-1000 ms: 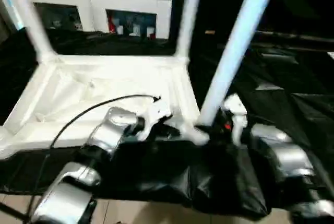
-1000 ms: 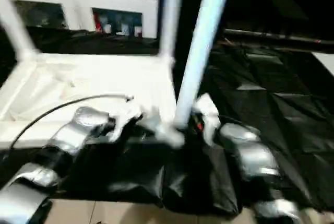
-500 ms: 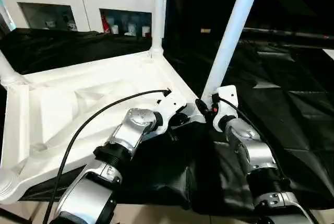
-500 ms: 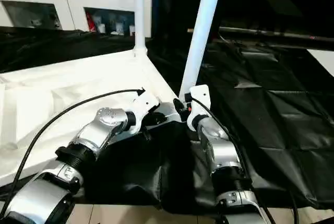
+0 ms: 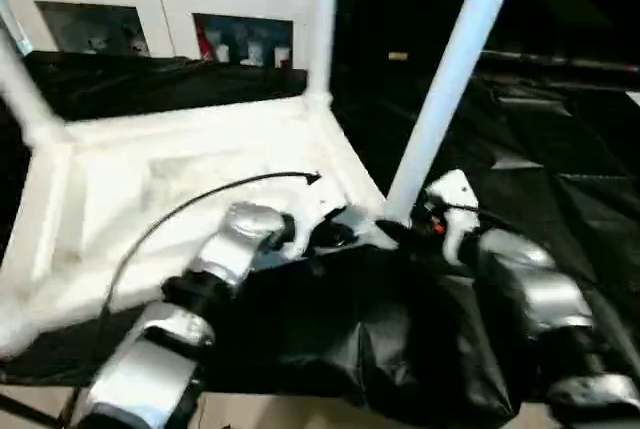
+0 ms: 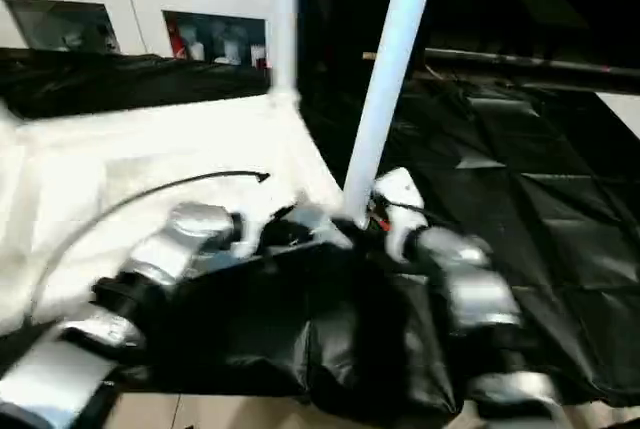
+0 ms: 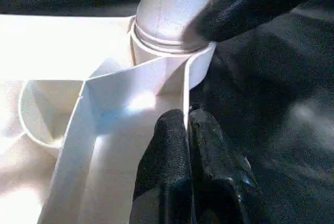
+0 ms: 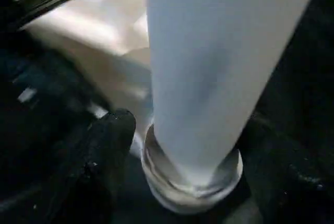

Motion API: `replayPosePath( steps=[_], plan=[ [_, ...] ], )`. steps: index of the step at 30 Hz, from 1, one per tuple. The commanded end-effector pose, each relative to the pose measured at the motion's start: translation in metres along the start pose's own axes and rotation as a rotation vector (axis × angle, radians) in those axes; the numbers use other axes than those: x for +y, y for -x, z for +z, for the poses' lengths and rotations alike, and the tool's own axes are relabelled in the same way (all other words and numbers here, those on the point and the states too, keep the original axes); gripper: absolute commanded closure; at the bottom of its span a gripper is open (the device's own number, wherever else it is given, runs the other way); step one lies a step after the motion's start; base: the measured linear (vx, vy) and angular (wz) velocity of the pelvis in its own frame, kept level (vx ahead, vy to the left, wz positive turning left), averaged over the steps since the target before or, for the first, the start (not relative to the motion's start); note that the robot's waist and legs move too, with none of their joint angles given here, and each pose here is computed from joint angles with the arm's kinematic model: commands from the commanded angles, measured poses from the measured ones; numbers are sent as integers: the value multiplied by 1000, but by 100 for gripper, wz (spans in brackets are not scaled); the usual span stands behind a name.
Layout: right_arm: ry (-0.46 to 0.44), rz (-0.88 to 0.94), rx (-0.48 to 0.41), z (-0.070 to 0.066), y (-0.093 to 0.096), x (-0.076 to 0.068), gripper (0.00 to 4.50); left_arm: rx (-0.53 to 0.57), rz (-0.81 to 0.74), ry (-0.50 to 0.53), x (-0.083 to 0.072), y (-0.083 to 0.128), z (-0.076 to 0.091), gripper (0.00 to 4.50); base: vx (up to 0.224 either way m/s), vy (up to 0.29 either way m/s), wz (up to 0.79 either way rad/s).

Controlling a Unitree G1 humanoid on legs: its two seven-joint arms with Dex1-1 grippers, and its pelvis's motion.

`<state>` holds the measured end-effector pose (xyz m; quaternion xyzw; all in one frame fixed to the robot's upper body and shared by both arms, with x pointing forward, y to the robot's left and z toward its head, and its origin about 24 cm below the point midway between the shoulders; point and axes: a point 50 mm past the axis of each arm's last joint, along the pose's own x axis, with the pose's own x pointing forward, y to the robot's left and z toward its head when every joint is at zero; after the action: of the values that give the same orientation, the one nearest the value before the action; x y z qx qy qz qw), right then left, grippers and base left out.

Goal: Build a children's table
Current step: Rotate leg to tighten

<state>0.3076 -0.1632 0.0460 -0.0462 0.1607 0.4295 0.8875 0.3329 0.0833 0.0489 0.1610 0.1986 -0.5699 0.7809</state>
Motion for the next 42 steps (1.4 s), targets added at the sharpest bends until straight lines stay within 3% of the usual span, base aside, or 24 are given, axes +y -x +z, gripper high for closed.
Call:
replayPosePath(
  steps=[1, 5, 11, 12, 16, 17, 23, 28, 33, 35, 38, 42],
  plan=[
    [-14, 251, 25, -5, -17, 32, 131, -12, -80, -13, -11, -8, 3, 450, 0, 0, 0],
    [-26, 384, 73, -6, -4, 35, 131, -19, -207, -24, -15, 6, -2, 450, 0, 0, 0],
    [-25, 504, 150, -12, 4, 43, 131, -20, -274, -21, -16, 16, -4, 450, 0, 0, 0],
    [-22, 510, 159, -13, 4, 44, 155, -19, -277, -22, -16, 16, -4, 450, 0, 0, 0],
    [-9, 507, 174, -15, 1, 45, 166, -17, -281, -20, -17, 18, -5, 450, 0, 0, 0],
    [-4, 502, 178, -15, 1, 45, 190, -17, -282, -20, -17, 18, -5, 450, 0, 0, 0],
    [-4, 466, 165, -15, -2, 43, 232, -26, -254, -26, -15, 16, -3, 450, 0, 0, 0],
    [0, 374, 137, -17, -8, 40, 245, -20, -147, -23, -7, 13, -2, 450, 0, 0, 0],
    [-55, 94, 111, -25, -24, 27, 251, -17, 69, 12, 6, 3, 2, 450, 0, 0, 0],
    [-159, -134, 93, -30, -36, 19, 252, -24, 185, 58, 9, -9, 6, 450, 0, 0, 0],
    [-264, -334, 86, -33, -49, 16, 253, -28, 237, 76, 4, -25, 12, 450, 0, 0, 0],
    [-308, -399, 60, -27, -66, 24, 253, -44, 200, 66, -10, -44, 20, 450, 0, 0, 0]
  ],
)
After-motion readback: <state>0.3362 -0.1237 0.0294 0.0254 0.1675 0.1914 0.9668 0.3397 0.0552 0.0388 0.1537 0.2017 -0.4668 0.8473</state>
